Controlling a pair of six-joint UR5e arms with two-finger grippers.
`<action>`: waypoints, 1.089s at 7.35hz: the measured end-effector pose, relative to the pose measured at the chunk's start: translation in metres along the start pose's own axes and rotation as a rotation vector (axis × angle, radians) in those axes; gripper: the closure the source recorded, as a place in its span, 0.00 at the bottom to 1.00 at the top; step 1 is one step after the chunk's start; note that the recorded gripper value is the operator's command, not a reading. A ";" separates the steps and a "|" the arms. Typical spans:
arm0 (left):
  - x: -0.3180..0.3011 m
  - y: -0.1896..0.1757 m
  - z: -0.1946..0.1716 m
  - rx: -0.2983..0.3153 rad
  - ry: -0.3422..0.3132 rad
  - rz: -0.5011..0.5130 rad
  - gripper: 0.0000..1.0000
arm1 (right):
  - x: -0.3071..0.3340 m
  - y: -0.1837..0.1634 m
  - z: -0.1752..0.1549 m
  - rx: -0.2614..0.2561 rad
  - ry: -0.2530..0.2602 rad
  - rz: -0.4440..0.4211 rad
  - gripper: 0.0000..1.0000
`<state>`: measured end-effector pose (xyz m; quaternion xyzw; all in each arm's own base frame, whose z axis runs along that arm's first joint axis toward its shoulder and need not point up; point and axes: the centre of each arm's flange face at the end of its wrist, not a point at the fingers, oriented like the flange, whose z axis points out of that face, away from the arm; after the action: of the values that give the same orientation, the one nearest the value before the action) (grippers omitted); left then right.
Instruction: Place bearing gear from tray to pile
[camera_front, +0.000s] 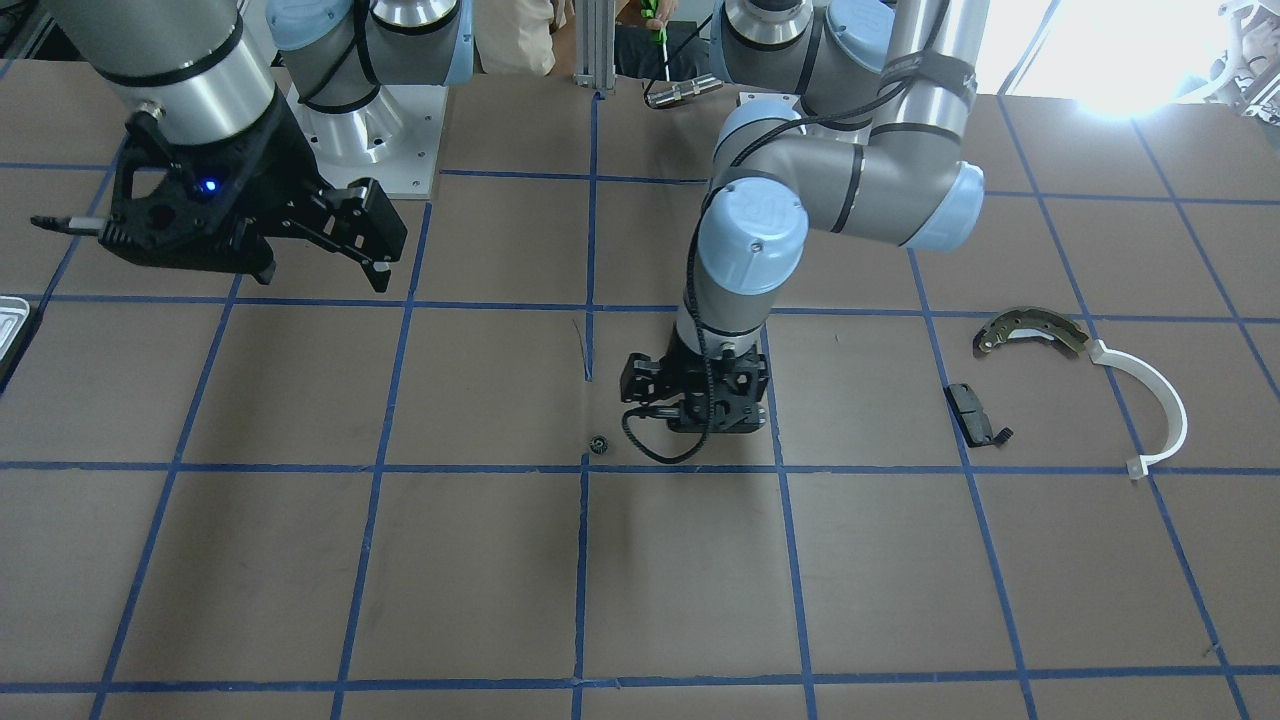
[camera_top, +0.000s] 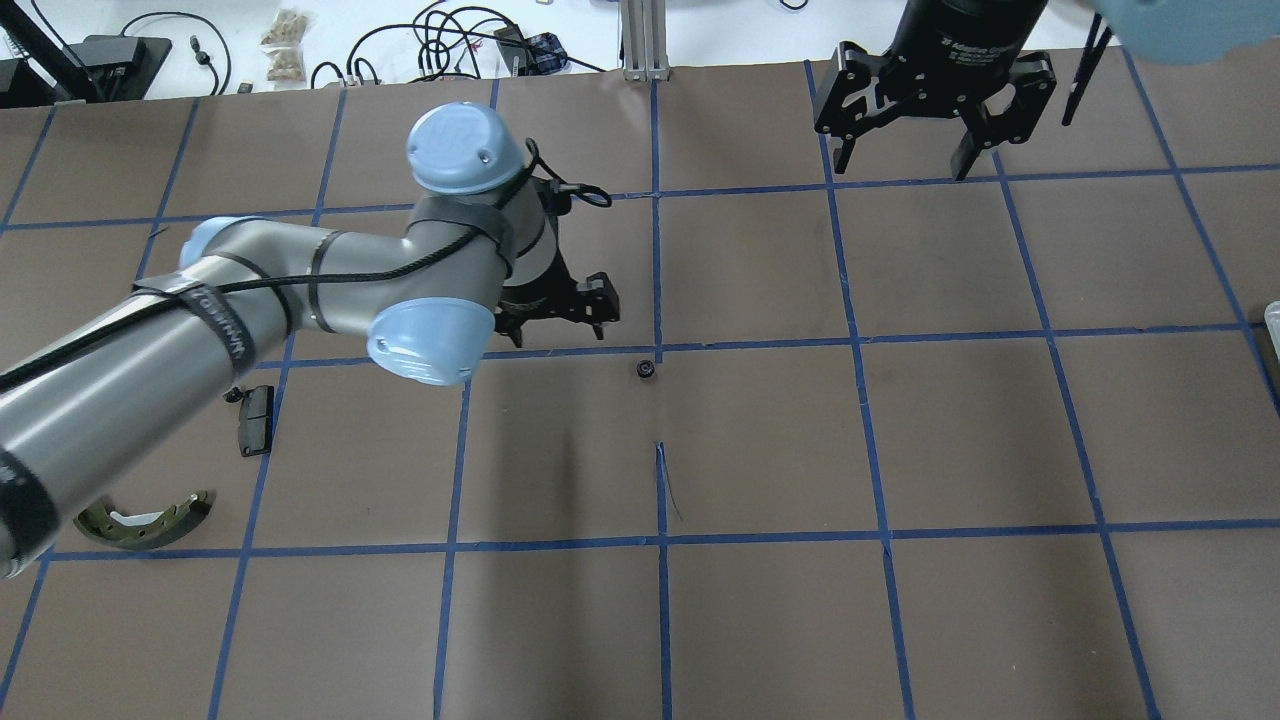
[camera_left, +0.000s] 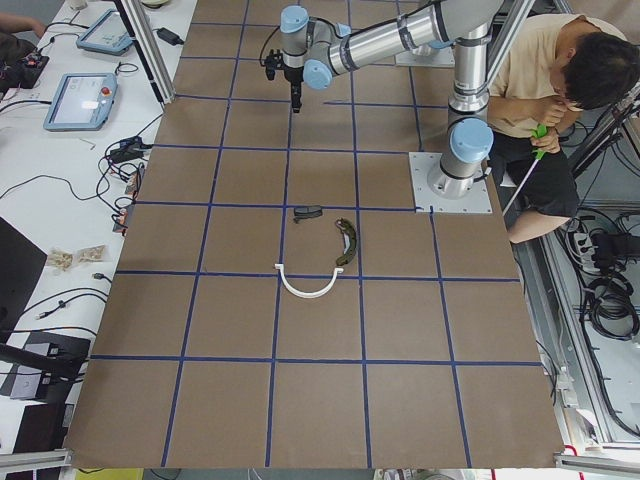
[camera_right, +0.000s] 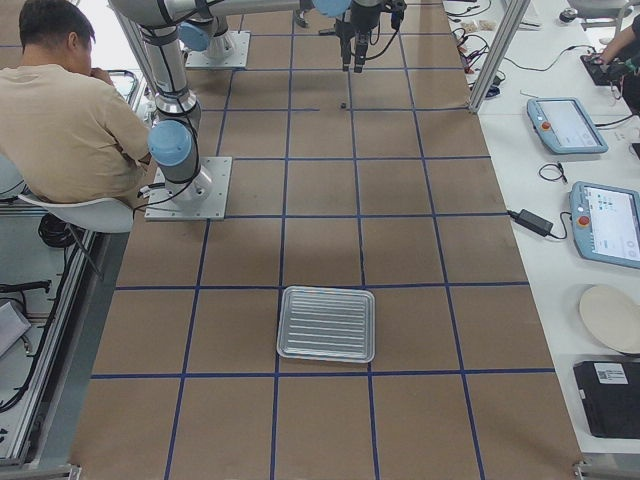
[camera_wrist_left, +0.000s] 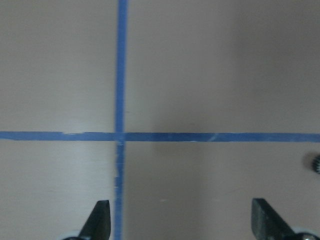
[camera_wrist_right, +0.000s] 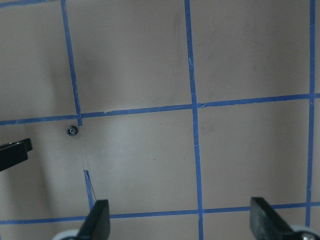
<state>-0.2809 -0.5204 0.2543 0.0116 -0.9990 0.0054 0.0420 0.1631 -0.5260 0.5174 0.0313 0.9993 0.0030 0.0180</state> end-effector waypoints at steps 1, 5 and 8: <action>0.033 0.004 0.016 -0.003 0.022 0.013 0.00 | 0.002 0.004 -0.001 0.020 0.003 -0.030 0.00; 0.067 0.015 0.064 -0.006 -0.069 -0.021 0.00 | 0.000 -0.003 -0.010 0.151 -0.011 -0.064 0.00; 0.070 0.007 0.080 -0.015 -0.083 -0.051 0.27 | 0.002 -0.001 -0.011 0.120 0.006 -0.055 0.00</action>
<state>-0.3576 -0.5158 0.1808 0.0367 -0.9993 -0.0035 0.0006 0.1609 -0.5267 0.5279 0.0050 0.9982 -0.0575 0.0134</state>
